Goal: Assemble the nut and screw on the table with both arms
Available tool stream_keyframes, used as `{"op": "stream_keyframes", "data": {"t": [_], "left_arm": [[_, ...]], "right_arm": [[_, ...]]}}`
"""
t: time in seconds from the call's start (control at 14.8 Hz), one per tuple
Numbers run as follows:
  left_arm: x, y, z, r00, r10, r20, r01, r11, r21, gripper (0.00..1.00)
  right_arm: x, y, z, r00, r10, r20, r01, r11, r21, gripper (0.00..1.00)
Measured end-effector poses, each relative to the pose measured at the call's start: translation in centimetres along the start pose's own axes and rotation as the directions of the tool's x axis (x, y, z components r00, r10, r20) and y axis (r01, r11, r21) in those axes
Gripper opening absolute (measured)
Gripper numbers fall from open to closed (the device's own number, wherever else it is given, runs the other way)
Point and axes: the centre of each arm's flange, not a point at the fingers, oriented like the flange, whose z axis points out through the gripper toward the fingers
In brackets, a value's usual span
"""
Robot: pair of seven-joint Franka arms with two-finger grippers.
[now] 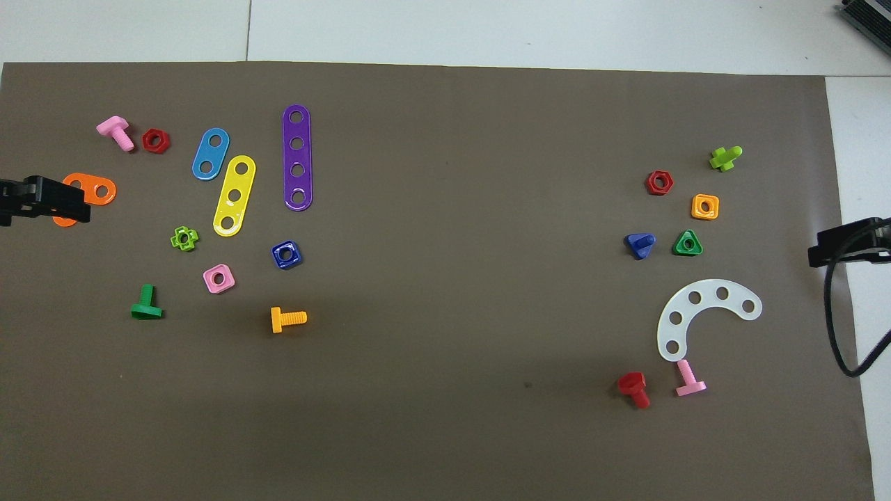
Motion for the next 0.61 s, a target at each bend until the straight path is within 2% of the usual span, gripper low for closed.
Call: {"op": "stream_keyframes", "data": {"t": [0.41, 0.61], "left_arm": [[0.0, 0.0, 0.0, 1.0, 0.0, 0.0, 0.0, 1.0, 0.0, 1.0], [0.0, 0.0, 0.0, 1.0, 0.0, 0.0, 0.0, 1.0, 0.0, 1.0]], "right_arm": [[0.08, -0.1, 0.14, 1.0, -0.002, -0.004, 0.002, 1.0, 0.0, 1.0], [0.74, -0.19, 0.72, 0.999, -0.004, -0.053, 0.004, 1.0, 0.002, 1.0]]}}
